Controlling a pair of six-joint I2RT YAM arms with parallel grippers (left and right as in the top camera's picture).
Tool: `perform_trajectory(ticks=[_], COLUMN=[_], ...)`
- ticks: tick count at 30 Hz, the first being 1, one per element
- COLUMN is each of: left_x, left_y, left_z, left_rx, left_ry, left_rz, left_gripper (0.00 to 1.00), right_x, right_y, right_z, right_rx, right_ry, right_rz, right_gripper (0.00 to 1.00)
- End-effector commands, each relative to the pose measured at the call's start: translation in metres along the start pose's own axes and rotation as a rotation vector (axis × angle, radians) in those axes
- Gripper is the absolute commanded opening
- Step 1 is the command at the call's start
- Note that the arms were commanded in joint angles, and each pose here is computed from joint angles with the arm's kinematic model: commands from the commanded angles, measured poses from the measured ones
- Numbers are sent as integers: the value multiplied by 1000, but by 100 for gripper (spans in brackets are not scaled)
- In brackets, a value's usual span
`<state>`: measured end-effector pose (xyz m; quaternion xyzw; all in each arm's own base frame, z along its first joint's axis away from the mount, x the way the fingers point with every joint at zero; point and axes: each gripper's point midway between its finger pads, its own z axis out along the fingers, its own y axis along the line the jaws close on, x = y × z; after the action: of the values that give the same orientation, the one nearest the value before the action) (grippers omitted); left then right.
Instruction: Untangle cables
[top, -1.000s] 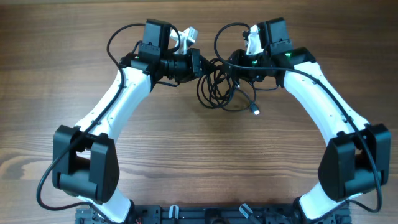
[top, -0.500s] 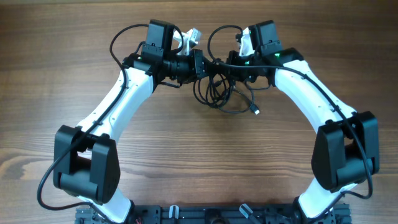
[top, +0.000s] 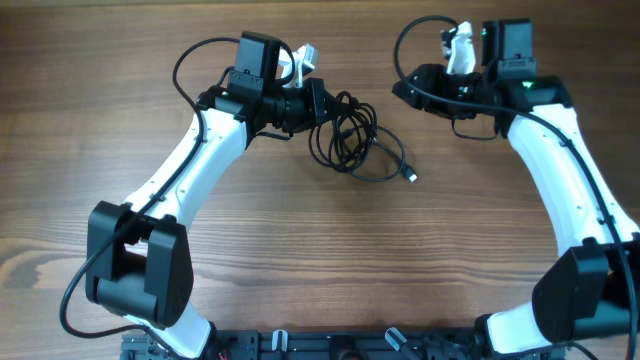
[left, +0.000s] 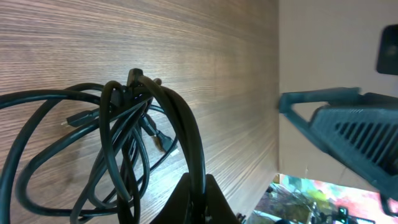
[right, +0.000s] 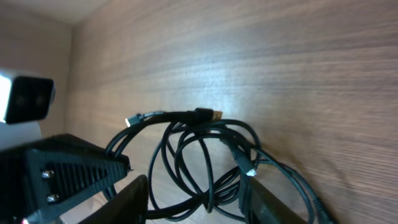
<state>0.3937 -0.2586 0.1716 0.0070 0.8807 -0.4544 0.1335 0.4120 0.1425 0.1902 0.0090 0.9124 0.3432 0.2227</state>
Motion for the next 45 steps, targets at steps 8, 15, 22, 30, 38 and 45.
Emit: perform_trajectory(ticks=[8,15,22,30,38,45], left_x=[31,32,29,29,28,10], left_y=[-55,-57,-55,-55,-55,-60], left_z=[-18,-19,-21,-21,-21,-27], left_rx=[305,313,311,309,310,337], left_ry=[188,203,194,197,194,142], left_rz=[18,-35,-41,-62,-59,-63], left_gripper=[4,4,4,4,4,4], right_x=[21,45,61,70,69,54], right_y=[-43,-32,-10,-13,-9,29], right_z=[43,51,46,58,57,22], right_rx=[55,-110,-276,-334,-339,-393], right_ry=[148,210,220,248,262,172], right_rz=[-618,-766,-794,-735,-572,-604], right_gripper=[57,53,53,46,9,4])
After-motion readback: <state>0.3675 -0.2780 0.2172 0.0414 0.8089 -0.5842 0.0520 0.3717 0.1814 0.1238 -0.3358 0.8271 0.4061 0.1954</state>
